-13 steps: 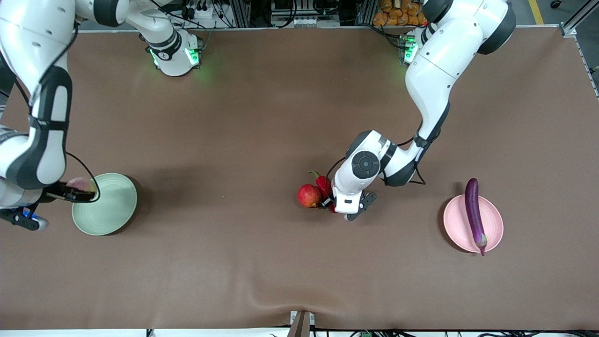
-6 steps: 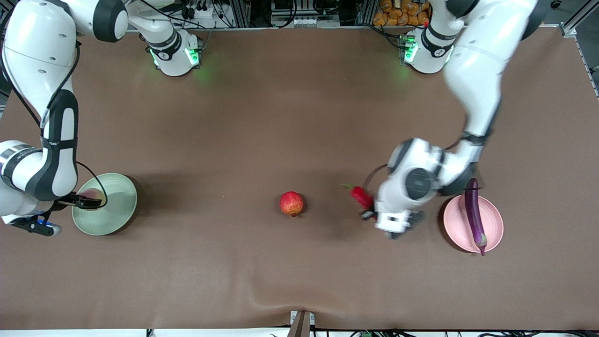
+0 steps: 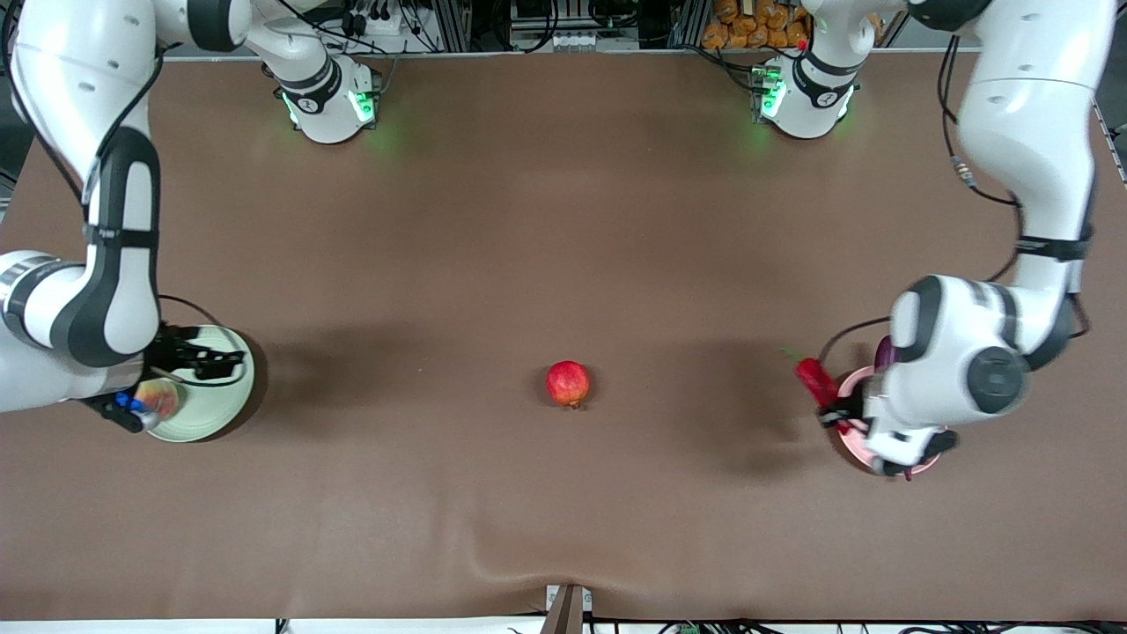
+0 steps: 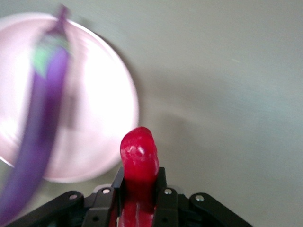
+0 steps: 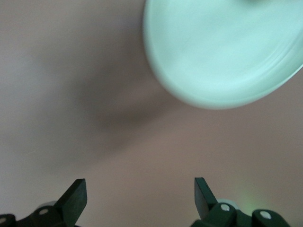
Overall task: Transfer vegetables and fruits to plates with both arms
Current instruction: 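Reach the right gripper to the red apple while the left gripper releases pepper, then grasp the red apple with the right gripper and carry it to the green plate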
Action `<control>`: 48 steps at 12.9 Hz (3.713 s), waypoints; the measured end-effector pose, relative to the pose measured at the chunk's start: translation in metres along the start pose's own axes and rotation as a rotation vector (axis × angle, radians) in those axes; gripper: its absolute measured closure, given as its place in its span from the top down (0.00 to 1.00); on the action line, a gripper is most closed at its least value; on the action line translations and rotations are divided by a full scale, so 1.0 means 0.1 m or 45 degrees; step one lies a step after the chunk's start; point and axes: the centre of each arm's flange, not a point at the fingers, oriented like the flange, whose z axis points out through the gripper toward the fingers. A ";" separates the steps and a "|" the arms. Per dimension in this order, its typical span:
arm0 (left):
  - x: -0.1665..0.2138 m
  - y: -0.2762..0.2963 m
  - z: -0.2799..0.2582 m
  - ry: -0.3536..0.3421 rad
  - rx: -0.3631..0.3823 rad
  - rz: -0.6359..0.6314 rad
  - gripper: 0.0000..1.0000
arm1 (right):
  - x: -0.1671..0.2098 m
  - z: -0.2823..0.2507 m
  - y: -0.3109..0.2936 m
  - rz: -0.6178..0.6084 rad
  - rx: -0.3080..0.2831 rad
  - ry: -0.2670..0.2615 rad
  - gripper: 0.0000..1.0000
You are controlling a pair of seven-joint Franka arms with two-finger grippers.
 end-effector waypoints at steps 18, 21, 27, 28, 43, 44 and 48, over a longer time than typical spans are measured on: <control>-0.23 -0.26 -1.87 0.283 0.117 0.282 1.00 | -1.66 2.10 -3.31 0.773 0.611 0.190 1.00; -0.99 0.02 -2.89 0.337 0.135 0.333 1.00 | -1.77 2.30 -3.46 0.778 0.656 0.215 1.00; -1.73 -0.15 -3.64 0.276 0.035 0.281 1.00 | -1.83 2.69 -3.62 0.778 0.730 0.258 1.00; -1.76 -0.26 -3.65 0.234 0.021 0.278 1.00 | -1.83 2.76 -3.63 0.777 0.747 0.269 1.00; -2.08 -0.69 -3.67 0.111 0.007 0.249 1.00 | -0.73 -0.02 -1.32 0.454 0.340 -0.041 0.89; -2.08 -0.69 -3.67 0.111 0.007 0.247 1.00 | -0.55 -0.02 -0.99 0.406 0.324 -0.019 0.89; -2.09 -0.69 -3.68 0.113 0.007 0.246 1.00 | -0.15 0.21 -0.16 0.208 0.185 0.066 0.89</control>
